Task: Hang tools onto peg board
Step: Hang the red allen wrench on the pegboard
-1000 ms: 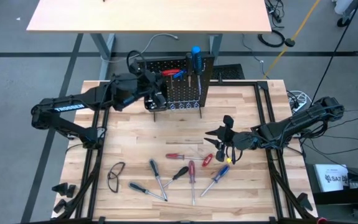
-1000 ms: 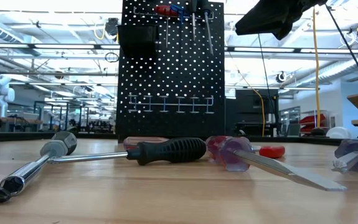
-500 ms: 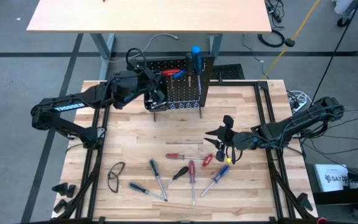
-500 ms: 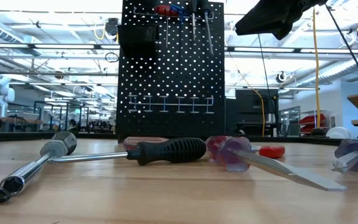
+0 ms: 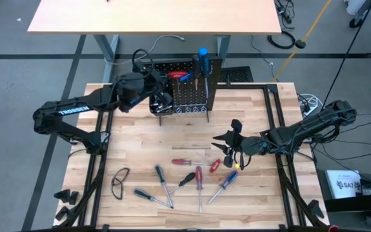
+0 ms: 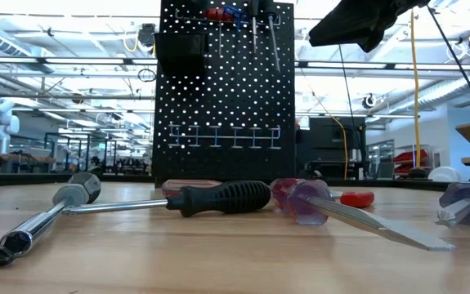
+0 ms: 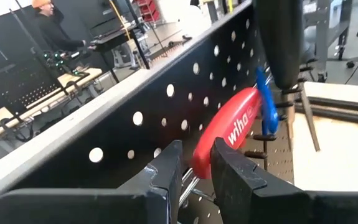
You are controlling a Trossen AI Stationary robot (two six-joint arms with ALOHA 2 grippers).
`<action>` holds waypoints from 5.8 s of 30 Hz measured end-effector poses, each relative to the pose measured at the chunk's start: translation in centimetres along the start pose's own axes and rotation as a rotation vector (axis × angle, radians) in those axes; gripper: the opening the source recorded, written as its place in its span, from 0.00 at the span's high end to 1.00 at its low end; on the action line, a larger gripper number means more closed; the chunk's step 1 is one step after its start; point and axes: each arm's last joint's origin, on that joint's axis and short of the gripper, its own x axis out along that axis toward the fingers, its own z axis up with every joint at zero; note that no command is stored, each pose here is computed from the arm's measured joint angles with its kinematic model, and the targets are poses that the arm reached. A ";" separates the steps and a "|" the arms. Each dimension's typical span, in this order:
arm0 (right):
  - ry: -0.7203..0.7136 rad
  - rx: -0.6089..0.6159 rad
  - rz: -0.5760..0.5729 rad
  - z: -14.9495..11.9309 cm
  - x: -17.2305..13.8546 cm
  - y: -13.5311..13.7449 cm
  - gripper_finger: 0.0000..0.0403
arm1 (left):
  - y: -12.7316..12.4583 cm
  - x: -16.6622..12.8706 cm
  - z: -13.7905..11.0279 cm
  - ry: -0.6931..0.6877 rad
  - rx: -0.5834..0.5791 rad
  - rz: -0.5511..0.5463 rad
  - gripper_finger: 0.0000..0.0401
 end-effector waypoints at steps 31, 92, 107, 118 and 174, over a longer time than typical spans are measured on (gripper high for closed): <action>0.153 -0.041 0.286 -1.9 2.1 2.0 0.76 | -7.8 -11.7 -8.6 0.227 0.013 -0.479 0.79; 0.871 0.224 -0.164 -6.1 11.0 4.8 1.00 | -13.5 -13.6 -16.3 -0.152 -0.077 -0.717 0.79; 0.100 0.113 -0.098 4.7 1.7 6.0 1.00 | -13.7 -16.0 -14.1 -0.396 -0.119 -0.804 0.79; -0.097 0.357 0.404 5.1 3.2 5.8 1.00 | -17.5 -15.6 -14.1 -0.690 0.379 -0.742 0.79; 0.092 0.760 0.417 1.0 5.6 3.0 1.00 | -24.1 -6.5 -14.7 -0.612 1.502 -0.050 0.79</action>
